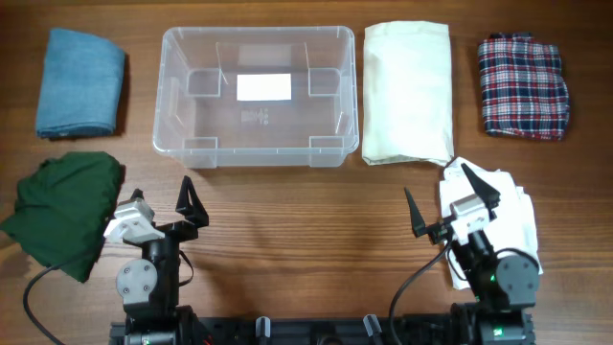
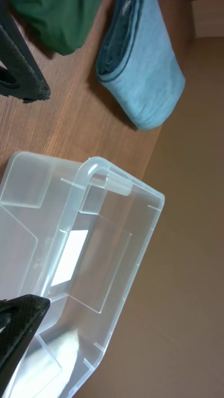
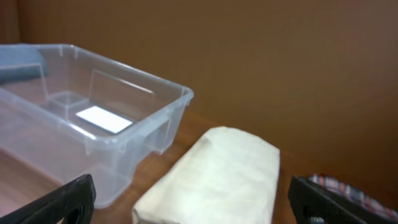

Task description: Pack container

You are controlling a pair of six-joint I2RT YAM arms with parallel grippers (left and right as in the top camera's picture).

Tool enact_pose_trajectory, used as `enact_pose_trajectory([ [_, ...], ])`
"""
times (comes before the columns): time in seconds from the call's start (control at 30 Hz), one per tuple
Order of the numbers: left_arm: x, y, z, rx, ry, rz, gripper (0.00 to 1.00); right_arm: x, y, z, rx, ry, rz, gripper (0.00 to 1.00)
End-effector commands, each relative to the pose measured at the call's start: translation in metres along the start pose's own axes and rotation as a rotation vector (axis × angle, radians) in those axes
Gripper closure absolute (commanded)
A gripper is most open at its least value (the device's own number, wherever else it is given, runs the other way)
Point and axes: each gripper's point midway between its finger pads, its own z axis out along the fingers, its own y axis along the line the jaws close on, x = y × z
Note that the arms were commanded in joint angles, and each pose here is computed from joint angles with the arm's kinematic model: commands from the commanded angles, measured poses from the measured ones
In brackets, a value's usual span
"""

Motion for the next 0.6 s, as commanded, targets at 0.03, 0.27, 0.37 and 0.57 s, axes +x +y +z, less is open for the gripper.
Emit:
enact_pose_trajectory([
  [0.03,0.000,0.001,0.000,-0.004,-0.005,0.020,0.00,-0.062,-0.014,0.033,-0.123,0.061,0.066,0.00],
  [0.27,0.000,0.001,0.000,-0.004,-0.005,0.020,0.00,-0.057,-0.042,0.137,-0.374,0.403,0.320,0.00],
  [0.37,0.000,0.001,0.000,-0.004,-0.005,0.020,0.00,-0.039,-0.057,0.174,-0.397,0.518,0.440,0.00],
  [0.57,0.000,0.001,0.000,-0.004,-0.005,0.020,0.00,-0.001,-0.082,0.206,-0.287,0.600,0.587,0.00],
])
